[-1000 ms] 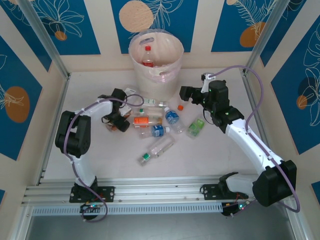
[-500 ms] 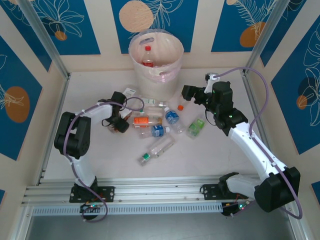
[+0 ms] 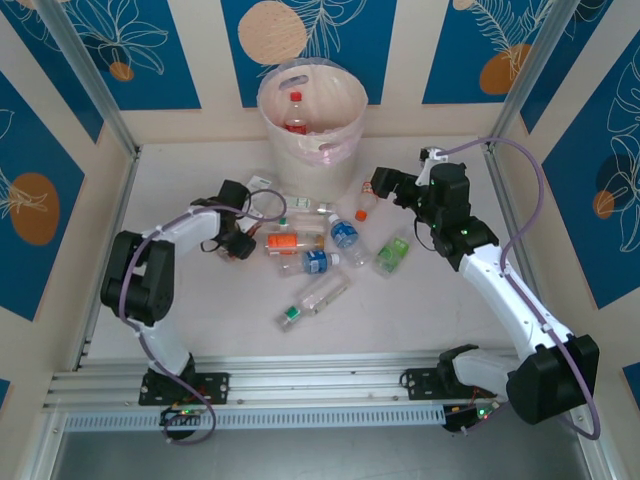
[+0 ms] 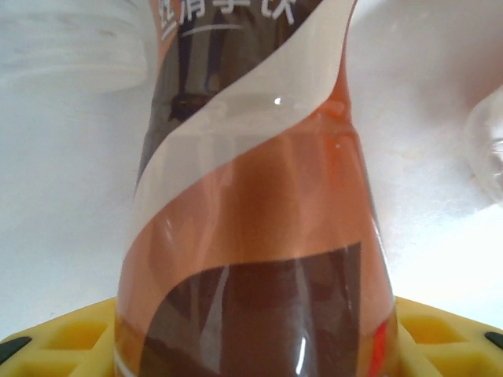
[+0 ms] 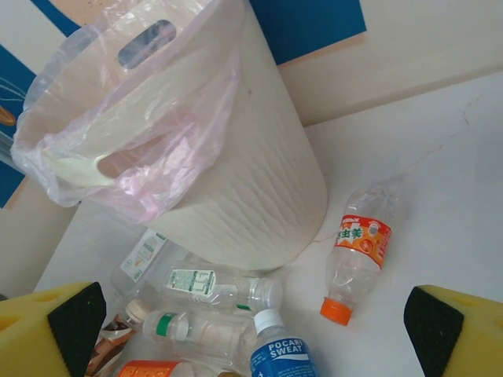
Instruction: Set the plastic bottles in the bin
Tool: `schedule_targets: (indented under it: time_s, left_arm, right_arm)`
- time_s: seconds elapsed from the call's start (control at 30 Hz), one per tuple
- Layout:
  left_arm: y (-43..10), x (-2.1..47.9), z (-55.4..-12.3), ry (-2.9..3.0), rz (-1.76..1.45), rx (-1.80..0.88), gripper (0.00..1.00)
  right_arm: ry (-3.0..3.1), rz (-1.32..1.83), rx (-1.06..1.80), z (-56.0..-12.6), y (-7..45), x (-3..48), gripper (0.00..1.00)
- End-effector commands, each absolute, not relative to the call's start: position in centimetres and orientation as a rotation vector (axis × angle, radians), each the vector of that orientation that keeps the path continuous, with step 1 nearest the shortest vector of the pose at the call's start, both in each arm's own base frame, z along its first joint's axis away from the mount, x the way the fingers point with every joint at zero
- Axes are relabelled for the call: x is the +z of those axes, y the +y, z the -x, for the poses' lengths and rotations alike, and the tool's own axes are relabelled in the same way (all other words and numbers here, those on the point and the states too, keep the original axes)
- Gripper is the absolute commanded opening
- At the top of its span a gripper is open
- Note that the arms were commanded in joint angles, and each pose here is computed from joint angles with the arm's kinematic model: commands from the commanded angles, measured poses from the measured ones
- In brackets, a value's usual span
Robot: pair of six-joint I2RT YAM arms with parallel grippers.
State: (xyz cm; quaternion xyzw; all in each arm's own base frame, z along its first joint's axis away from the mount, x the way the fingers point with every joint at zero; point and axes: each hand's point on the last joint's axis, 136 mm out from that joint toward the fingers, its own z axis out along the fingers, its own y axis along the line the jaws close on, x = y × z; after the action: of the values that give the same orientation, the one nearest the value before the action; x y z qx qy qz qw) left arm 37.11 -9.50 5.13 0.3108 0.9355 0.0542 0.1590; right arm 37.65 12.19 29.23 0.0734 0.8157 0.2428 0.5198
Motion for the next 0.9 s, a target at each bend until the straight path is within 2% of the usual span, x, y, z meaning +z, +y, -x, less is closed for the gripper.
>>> schedule_targets:
  time_s: [0.0,0.2,0.4,0.6,0.77,0.87]
  left_arm:
    - [-10.4,7.8,-37.3,2.597,-0.835,0.09,0.49]
    - [-13.1,13.0,-36.9,2.439,-0.783,-0.13,0.5]
    - [-16.0,19.9,-35.8,2.142,-0.693,-0.389,0.48]
    - [-17.9,25.6,-34.2,1.907,-0.627,-0.585,0.51]
    - [-18.1,30.2,-33.2,1.77,-0.568,-0.654,0.48]
    - [-18.4,32.9,-33.0,1.672,-0.503,-0.729,0.51]
  right_arm:
    - [1.924,-0.217,0.631,-37.6,12.0,29.8,0.99]
    - [1.909,-0.291,0.69,-37.9,11.3,29.6,1.0]
    - [1.9,-0.365,0.716,-38.0,10.3,29.1,0.99]
    - [1.91,-0.423,0.728,-38.1,9.6,28.4,0.99]
    - [1.918,-0.444,0.724,-38.1,9.3,28.1,1.0]
    - [1.918,-0.448,0.729,-38.1,9.1,28.0,1.0]
